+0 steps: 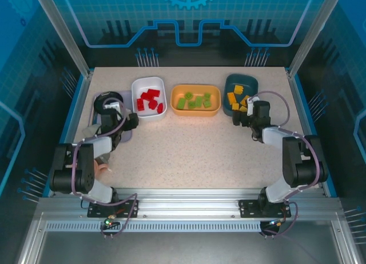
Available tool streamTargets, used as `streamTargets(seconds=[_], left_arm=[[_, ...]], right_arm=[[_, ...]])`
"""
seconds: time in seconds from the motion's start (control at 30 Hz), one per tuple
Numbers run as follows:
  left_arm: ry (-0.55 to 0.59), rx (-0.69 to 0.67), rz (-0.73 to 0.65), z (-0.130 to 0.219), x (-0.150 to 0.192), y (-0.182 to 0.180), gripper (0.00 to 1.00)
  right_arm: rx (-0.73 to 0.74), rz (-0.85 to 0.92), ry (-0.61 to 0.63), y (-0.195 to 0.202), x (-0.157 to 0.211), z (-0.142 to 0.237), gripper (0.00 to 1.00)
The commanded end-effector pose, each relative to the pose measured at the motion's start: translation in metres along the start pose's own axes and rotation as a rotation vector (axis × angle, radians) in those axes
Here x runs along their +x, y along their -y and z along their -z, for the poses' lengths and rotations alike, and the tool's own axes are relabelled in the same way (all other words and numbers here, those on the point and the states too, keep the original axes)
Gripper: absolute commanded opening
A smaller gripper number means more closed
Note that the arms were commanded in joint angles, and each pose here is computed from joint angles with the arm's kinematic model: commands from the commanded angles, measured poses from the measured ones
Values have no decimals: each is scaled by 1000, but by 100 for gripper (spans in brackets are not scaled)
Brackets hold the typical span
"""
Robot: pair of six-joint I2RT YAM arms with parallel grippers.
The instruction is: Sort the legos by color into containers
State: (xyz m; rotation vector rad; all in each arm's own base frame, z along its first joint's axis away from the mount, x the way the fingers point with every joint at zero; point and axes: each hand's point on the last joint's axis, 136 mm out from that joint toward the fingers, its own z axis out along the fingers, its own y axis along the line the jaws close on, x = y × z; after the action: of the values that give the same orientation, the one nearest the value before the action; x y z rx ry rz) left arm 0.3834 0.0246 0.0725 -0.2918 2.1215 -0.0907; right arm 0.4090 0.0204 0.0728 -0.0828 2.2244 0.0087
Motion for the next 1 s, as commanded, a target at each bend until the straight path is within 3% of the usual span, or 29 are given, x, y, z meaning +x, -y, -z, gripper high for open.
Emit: streamTargets(seconds=[0.0,0.2,0.37,0.97], left_arm=[[195,34,-31,17,-30,9,99],[273,7,-63,15,-20,9,99],[192,-5,-85,3,-18,13,99],[174,25,-126,1,-17,24,99]], right_arm=[[-44,28,142,-4,-21,12,100],[-35,44,195,-7,-20,19,100],[-30,52,286,-8,-11,25,100],[-24,56,255,-9,-9,22,100]])
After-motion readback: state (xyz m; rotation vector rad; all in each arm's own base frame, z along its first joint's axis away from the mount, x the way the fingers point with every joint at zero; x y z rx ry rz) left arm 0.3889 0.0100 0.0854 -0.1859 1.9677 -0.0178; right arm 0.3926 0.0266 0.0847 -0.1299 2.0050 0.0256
